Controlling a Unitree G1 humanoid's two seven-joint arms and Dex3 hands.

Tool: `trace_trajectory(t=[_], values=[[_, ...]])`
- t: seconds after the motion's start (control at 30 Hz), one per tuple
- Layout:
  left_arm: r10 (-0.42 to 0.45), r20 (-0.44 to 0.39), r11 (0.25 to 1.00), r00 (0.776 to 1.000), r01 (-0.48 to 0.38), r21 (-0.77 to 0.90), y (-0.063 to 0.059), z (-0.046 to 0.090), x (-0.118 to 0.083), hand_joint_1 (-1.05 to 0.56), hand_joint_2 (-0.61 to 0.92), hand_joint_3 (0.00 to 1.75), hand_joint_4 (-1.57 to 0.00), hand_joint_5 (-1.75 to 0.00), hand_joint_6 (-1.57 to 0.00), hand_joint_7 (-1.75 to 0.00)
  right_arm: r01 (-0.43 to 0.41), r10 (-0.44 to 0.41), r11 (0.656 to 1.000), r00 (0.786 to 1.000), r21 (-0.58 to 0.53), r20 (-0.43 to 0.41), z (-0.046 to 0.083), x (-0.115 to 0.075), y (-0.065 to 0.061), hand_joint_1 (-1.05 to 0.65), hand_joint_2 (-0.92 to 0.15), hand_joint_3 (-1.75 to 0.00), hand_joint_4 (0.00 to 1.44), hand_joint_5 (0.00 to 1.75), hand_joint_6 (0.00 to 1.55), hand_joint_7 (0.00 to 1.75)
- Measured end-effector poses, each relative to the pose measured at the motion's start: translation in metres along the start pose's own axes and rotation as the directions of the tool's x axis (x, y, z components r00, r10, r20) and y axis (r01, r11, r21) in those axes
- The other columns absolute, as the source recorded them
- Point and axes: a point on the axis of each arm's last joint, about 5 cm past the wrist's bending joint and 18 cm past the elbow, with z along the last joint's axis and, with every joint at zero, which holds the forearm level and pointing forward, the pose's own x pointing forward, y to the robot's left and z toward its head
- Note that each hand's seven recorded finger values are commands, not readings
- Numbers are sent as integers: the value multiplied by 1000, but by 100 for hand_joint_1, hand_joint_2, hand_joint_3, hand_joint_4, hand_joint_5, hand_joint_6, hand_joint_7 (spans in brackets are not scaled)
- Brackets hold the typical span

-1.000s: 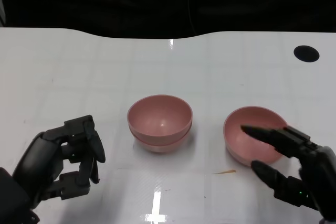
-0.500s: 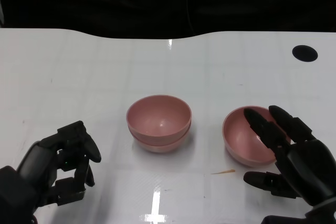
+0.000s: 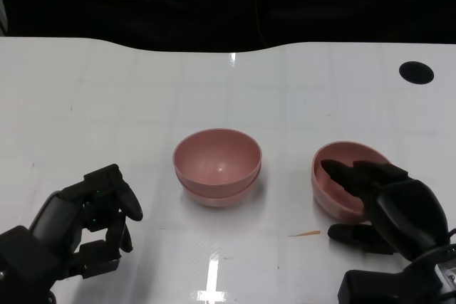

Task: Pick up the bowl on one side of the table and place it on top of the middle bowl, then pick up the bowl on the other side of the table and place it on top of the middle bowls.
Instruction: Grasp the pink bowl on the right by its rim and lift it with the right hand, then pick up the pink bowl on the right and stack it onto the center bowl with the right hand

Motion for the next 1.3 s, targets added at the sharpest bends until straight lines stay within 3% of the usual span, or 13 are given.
trace_trajectory(t=[0.33,0.37,0.4,0.43,0.5,0.53,0.57,0.6,0.67,0.73,1.0,1.17,1.3], values=[[16,3,999,1000,-16,-31,-2,2,0,20,71,108,-67,-175,-55,-175,-35,35,999,999,-17,14,-2,14,1,-62,-92,-10,76,11,62,6],[18,4,999,1000,-18,-34,-3,3,0,20,71,110,-68,-175,-55,-175,-33,33,999,999,-21,16,-2,14,1,-54,-91,-9,83,14,67,9],[22,0,999,1000,-21,-40,-3,4,-1,20,70,113,-69,-175,-56,-175,-21,21,999,1000,-25,22,-2,15,2,-39,-91,-6,84,45,81,9],[26,-5,998,1000,-26,-54,-4,4,-3,21,69,116,-71,-175,-58,-175,3,-3,1000,1000,-28,27,-2,15,3,-26,-92,-5,77,88,96,8],[33,-21,996,999,-34,-84,-7,3,-9,22,69,119,-72,-175,-59,-175,49,-49,998,998,-27,33,-3,14,5,-16,-92,-8,78,116,109,10],[36,-32,994,999,-39,-101,-9,2,-12,22,69,120,-72,-175,-60,-175,65,-64,998,997,-20,45,-3,13,5,-13,-92,-15,78,135,117,19],[37,-45,993,998,-41,-112,-10,1,-15,22,70,121,-73,-175,-60,-175,73,-72,997,996,-12,58,-3,13,6,-12,-92,-17,78,140,118,22],[38,-53,991,998,-44,-126,-10,1,-15,23,72,121,-75,-175,-61,-175,79,-79,997,994,-1,71,-3,13,6,-12,-91,-21,74,157,96,81],[41,-50,984,998,-50,-173,-11,3,-15,23,74,121,-77,-175,-63,-175,87,-89,996,991,26,96,-1,14,6,-14,-92,-25,72,170,68,148],[37,-45,975,998,-46,-216,-11,3,-15,22,76,121,-79,-175,-64,-175,88,-94,995,989,56,115,0,16,4,-16,-92,-27,74,174,58,169],[18,-82,894,997,-52,-445,-6,0,-18,13,78,127,-84,-175,-65,-175,65,-77,996,976,66,205,-6,24,-19,-18,-92,-29,72,175,50,175],[-6,-101,842,995,-49,-537,-4,0,-18,13,77,134,-85,-175,-64,-175,64,-84,995,943,73,323,4,38,-39,-16,-91,-29,71,175,50,175],[-20,-116,830,993,-48,-556,-3,0,-18,14,80,136,-85,-175,-63,-175,57,-86,995,896,79,436,17,52,-57,-20,-91,-28,72,175,49,175]])
